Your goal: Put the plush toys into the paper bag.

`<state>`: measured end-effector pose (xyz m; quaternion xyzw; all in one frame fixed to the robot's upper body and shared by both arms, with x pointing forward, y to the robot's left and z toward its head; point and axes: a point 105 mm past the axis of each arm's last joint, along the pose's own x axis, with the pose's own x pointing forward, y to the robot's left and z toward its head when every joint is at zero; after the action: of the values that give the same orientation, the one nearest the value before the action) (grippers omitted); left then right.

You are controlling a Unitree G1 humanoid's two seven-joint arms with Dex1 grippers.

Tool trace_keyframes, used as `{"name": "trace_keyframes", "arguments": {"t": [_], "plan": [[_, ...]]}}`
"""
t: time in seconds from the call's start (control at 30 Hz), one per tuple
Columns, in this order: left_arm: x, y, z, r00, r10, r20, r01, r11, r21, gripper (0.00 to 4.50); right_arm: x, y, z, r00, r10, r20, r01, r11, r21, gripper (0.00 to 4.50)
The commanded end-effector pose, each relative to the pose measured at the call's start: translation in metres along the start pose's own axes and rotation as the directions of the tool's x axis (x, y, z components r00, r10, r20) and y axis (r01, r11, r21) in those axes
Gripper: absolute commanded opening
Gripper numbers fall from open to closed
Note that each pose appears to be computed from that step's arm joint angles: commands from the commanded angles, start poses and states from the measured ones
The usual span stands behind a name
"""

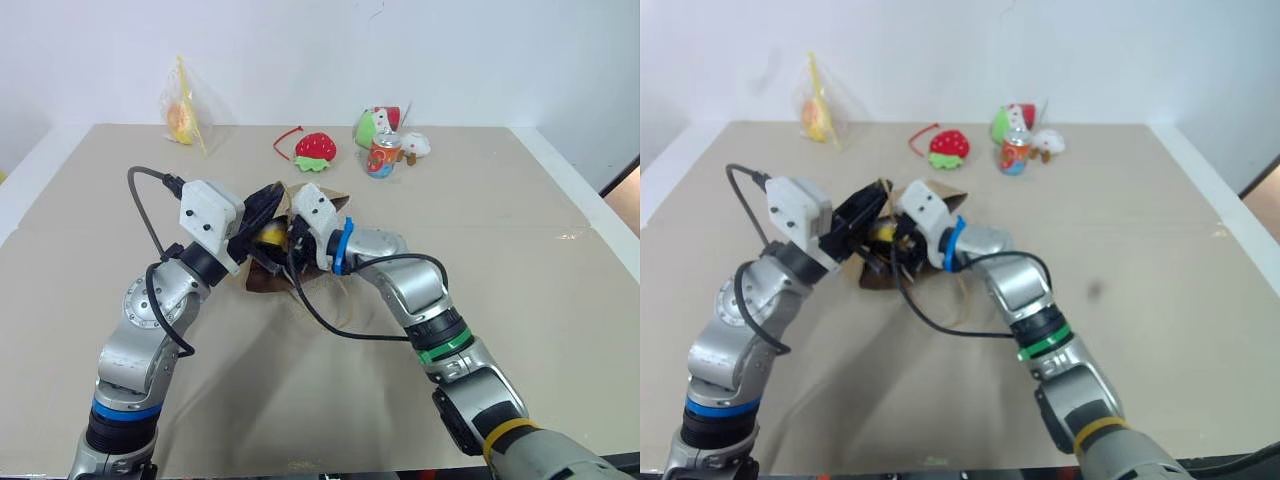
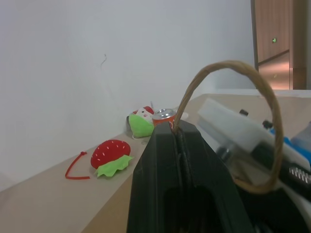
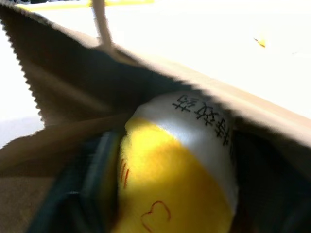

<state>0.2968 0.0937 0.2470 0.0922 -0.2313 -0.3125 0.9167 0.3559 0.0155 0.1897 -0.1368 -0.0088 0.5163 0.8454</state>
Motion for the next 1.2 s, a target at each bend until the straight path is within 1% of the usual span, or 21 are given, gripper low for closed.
{"name": "trace_keyframes", "arguments": {"t": [0.03,0.1,0.17,0.3,0.37,0.47,0.53,0.63,0.77,1.03,1.13,1.2], "plan": [[-0.001,0.000,0.012,0.999,-0.006,0.045,0.005,0.999,0.035,0.00,-0.018,0.000,0.035,0.993,0.022,0.116,-0.015,0.998,-0.058,4.44],[-0.001,0.000,0.011,0.999,-0.010,0.043,0.008,0.999,0.034,0.00,-0.029,0.002,0.038,0.991,0.030,0.134,-0.024,0.999,-0.045,4.44],[-0.001,0.000,0.011,0.999,-0.011,0.044,0.010,0.999,0.033,0.00,-0.042,0.007,0.036,0.990,0.053,0.127,-0.048,0.998,-0.041,4.44],[-0.001,-0.001,0.010,0.999,-0.013,0.043,0.011,1.000,0.029,0.00,-0.054,0.015,0.029,0.992,0.080,0.101,-0.078,0.997,-0.027,4.44],[0.000,-0.001,0.011,0.999,-0.014,0.045,0.013,1.000,0.028,0.00,-0.064,0.013,0.029,0.993,0.078,0.093,-0.075,0.997,-0.034,4.44],[0.001,-0.001,0.011,0.999,-0.015,0.046,0.014,1.000,0.028,0.00,-0.088,0.007,0.029,0.994,0.076,0.079,-0.071,0.996,-0.057,4.44],[0.001,0.000,0.011,0.999,-0.016,0.046,0.015,0.999,0.028,0.00,-0.105,0.014,0.022,0.990,0.141,0.029,-0.137,0.984,-0.114,4.44],[0.001,0.001,0.011,0.999,-0.015,0.044,0.014,0.999,0.030,0.00,-0.124,0.032,-0.001,0.961,0.254,-0.113,-0.274,0.934,-0.229,4.44],[0.001,0.002,0.011,0.999,-0.015,0.043,0.013,0.999,0.034,0.00,-0.130,0.041,-0.021,0.935,0.305,-0.180,-0.345,0.897,-0.277,4.44],[0.001,0.004,0.011,0.999,-0.011,0.035,0.009,0.999,0.046,0.00,-0.134,0.049,-0.046,0.886,0.372,-0.276,-0.456,0.804,-0.382,4.44],[0.001,0.004,0.011,0.999,-0.008,0.033,0.006,0.999,0.049,0.00,-0.131,0.051,-0.054,0.878,0.379,-0.292,-0.474,0.775,-0.419,4.44],[0.001,0.005,0.012,0.999,-0.006,0.034,0.005,0.999,0.050,0.00,-0.127,0.052,-0.059,0.879,0.377,-0.292,-0.473,0.771,-0.426,4.44]]}}
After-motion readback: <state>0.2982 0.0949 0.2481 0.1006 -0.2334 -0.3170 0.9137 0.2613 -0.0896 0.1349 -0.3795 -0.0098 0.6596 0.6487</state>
